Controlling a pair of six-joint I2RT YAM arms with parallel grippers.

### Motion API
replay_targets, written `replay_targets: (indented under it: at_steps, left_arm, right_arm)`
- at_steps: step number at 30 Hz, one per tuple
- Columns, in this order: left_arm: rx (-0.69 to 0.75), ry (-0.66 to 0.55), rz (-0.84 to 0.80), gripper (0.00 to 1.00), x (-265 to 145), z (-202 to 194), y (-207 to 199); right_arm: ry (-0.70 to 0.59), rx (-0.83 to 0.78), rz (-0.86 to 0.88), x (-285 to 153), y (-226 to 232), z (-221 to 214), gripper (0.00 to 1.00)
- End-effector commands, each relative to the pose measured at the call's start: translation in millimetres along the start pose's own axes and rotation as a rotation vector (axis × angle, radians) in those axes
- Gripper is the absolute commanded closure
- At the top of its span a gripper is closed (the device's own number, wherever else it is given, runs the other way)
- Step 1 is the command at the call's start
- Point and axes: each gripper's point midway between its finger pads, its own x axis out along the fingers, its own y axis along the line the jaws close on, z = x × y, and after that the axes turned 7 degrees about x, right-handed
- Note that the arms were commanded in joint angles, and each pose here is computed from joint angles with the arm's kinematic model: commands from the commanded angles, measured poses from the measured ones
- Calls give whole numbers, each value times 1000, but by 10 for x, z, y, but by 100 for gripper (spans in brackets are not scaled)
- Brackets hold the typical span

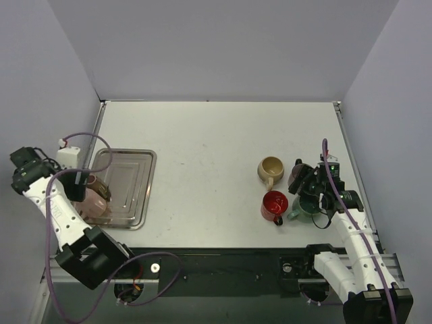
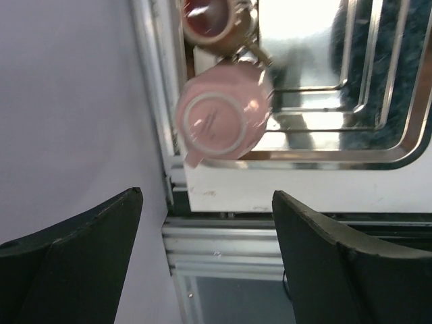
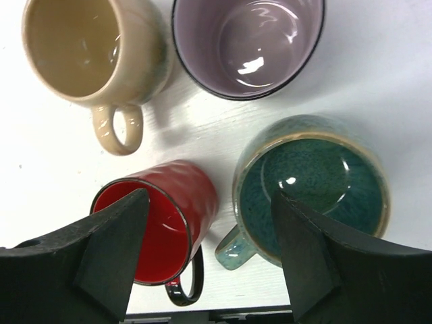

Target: Turn the mug right side up

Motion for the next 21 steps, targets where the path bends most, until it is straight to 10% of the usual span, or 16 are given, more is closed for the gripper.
replay_targets:
  at_steps: [1,21]
  left_arm:
    - [87,-60,-75,12,-338,-252,101]
    - [238,-115,-10,27,868,-816,509]
  right_arm:
    - [39,-40,90,-53,155,-61,32]
    - [58,-71,110,-53,202,-115,32]
